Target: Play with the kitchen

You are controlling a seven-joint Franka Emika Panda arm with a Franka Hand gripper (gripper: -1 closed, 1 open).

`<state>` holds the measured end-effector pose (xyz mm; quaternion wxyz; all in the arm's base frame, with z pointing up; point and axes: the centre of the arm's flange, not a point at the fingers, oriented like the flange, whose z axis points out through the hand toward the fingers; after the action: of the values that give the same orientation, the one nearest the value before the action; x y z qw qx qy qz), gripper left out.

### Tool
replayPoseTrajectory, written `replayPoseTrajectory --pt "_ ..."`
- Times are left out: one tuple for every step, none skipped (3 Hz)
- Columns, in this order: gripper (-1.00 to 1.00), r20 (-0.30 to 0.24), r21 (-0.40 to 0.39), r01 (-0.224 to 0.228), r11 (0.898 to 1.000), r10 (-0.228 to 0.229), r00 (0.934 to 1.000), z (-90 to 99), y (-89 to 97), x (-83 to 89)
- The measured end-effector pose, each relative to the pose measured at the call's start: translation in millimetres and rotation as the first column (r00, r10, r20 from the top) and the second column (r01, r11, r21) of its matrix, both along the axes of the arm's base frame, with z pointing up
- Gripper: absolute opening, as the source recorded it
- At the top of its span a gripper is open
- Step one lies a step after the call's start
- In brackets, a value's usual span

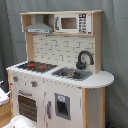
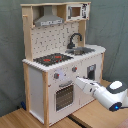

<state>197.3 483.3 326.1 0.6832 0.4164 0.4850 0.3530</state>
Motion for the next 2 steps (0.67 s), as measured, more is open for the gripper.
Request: replayPoseTrajectory --pt "1.00 -0.023 -0.093 -0.008 0.996 0.006 0.9997 4.5 8.3 -5.0" --pt "1.00 -0.052 -0.194 -0.022 0.981 0.012 0.9986 3.9 12.8 -11.2"
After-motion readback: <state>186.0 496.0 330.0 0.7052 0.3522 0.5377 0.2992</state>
